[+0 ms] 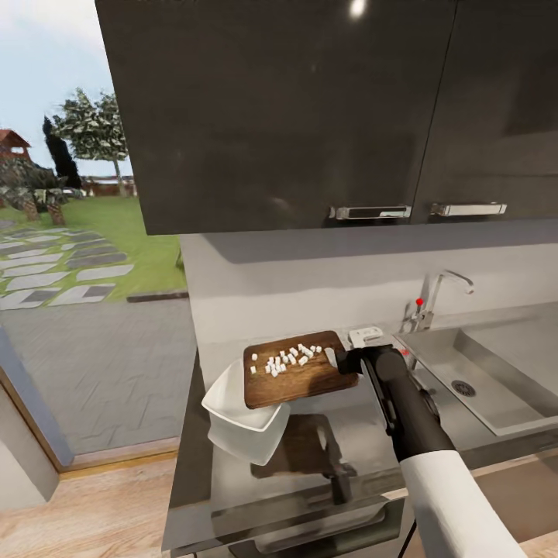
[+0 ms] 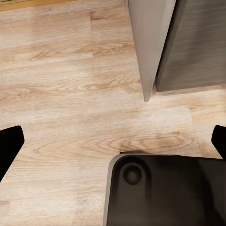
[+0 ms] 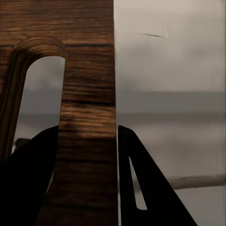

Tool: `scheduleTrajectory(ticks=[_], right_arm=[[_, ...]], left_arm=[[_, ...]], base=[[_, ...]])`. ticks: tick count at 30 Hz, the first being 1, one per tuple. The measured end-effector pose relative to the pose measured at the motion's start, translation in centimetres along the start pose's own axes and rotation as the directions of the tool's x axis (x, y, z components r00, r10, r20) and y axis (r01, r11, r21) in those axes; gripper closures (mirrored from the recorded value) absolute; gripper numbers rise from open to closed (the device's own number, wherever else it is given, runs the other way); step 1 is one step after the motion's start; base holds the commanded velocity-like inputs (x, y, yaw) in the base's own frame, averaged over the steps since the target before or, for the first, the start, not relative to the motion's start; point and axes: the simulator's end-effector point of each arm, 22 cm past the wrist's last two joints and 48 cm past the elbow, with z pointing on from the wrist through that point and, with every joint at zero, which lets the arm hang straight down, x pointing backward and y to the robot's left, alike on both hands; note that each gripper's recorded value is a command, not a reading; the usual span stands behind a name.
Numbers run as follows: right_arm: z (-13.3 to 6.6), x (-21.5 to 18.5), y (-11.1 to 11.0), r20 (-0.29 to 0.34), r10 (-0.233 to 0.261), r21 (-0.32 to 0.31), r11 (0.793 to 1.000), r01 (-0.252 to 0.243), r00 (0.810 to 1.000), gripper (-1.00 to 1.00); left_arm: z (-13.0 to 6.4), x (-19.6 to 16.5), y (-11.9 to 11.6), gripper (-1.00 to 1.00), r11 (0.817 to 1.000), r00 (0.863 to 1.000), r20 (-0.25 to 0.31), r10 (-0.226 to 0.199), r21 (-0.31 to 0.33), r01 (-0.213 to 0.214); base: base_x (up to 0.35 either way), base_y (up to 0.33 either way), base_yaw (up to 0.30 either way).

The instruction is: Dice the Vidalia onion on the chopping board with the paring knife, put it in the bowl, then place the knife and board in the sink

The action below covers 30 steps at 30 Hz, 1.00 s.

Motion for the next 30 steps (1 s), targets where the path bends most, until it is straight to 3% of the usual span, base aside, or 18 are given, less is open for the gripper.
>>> scheduleTrajectory(ticks=[4,24,30], right_arm=[[-0.1,-0.2,0.5,0.006,-0.022,-0.001,1.0,0.022,1.0,1.0],[-0.7,-1.8,1.0,0.061,-0.031,-0.011,0.999,0.031,0.998,1.0],[-1.2,-2.7,2.8,0.085,-0.088,-0.021,0.996,0.09,0.993,1.0]], left_arm=[[0.0,0.0,0.0,-1.0,1.0,1.0,0.0,0.0,0.0,0.0],[0.2,-0.2,0.6,-1.0,1.0,1.0,0.004,0.008,-0.005,-0.008],[0.2,-0.1,0.8,-1.0,1.0,1.0,0.001,0.01,-0.006,-0.01]], base=[[0.0,0.0,0.0],[0.0,0.0,0.0],[0.0,0.0,0.0]])
